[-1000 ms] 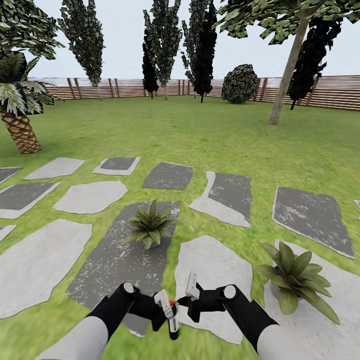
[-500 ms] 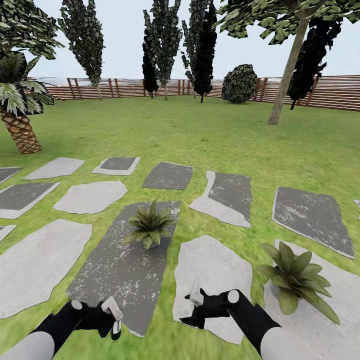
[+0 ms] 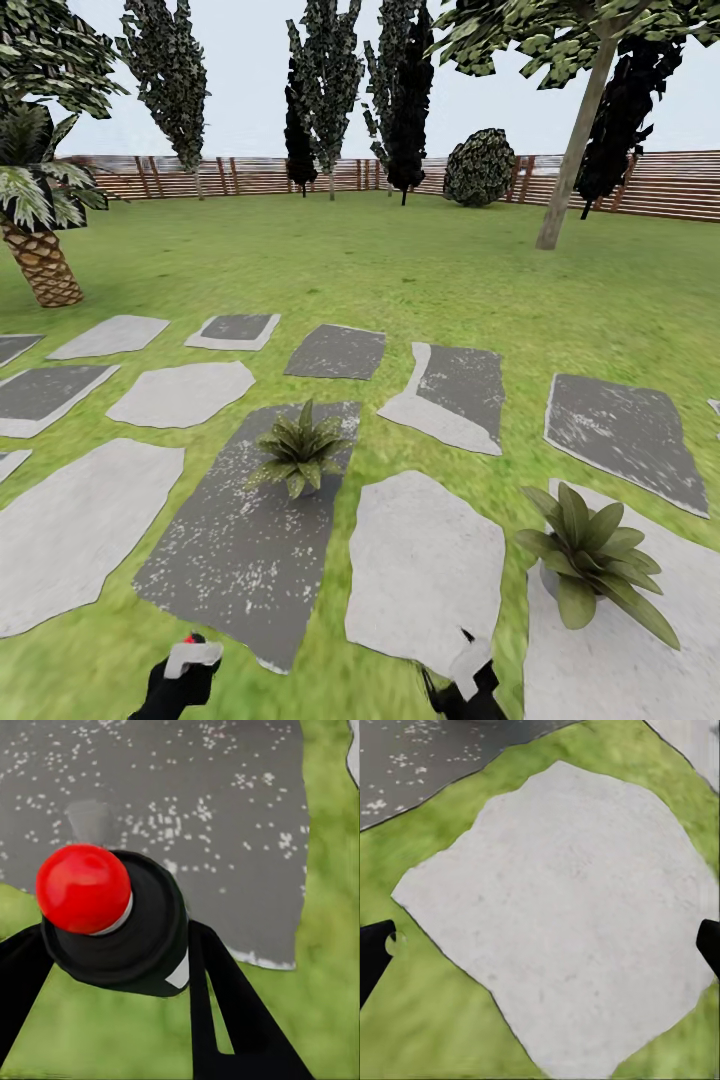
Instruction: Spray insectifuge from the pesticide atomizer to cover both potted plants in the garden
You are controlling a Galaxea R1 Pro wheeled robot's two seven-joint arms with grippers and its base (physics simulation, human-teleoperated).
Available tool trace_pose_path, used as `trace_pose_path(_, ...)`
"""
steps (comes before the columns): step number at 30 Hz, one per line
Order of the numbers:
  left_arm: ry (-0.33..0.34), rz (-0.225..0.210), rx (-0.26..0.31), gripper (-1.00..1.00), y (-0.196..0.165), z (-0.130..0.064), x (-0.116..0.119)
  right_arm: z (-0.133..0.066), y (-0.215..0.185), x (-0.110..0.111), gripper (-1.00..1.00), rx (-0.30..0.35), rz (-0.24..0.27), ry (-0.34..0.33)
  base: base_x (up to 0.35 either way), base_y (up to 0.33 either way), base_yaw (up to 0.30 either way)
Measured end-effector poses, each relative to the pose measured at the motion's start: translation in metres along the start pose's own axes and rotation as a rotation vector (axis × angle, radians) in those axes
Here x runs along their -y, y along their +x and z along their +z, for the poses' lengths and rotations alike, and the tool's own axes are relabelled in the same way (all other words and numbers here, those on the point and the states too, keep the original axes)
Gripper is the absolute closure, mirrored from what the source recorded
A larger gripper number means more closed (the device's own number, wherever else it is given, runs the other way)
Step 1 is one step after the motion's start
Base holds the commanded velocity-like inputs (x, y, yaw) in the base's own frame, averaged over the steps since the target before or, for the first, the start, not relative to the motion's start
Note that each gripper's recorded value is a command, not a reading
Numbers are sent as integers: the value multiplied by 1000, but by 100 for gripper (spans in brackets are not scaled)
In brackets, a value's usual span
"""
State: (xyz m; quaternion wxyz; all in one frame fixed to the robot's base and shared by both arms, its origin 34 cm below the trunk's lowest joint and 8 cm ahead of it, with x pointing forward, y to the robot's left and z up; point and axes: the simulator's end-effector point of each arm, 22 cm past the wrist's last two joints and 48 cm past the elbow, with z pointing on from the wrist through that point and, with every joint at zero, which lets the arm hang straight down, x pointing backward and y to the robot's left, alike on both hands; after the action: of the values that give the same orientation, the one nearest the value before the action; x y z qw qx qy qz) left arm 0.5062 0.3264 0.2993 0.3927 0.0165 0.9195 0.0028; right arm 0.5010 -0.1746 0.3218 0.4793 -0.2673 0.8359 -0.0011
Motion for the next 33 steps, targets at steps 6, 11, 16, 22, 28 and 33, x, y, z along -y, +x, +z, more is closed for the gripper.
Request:
trace_pose_path(6, -67, -84, 11, 100, 8, -7, -18, -17, 20, 6, -100, -30, 74, 94, 0, 0, 0)
trace_pose_path(11, -63, -79, -4, 100, 18, -11, -17, -18, 20, -2, -100, -31, 70, 78, 0, 0, 0)
trace_pose_path(16, -63, -78, -6, 100, 21, -12, -16, -18, 21, 2, -100, -30, 70, 85, -130, 0, 0)
trace_pose_path(22, -63, -78, -6, 100, 21, -12, -16, -18, 22, 4, -100, -31, 69, 89, -324, 0, -9)
trace_pose_path(28, -63, -78, -6, 100, 20, -12, -16, -19, 23, 6, -100, -32, 68, 92, -336, 0, -243)
trace_pose_path(33, -63, -78, -6, 100, 21, -12, -16, -19, 23, 6, -100, -33, 68, 93, -290, 0, -293)
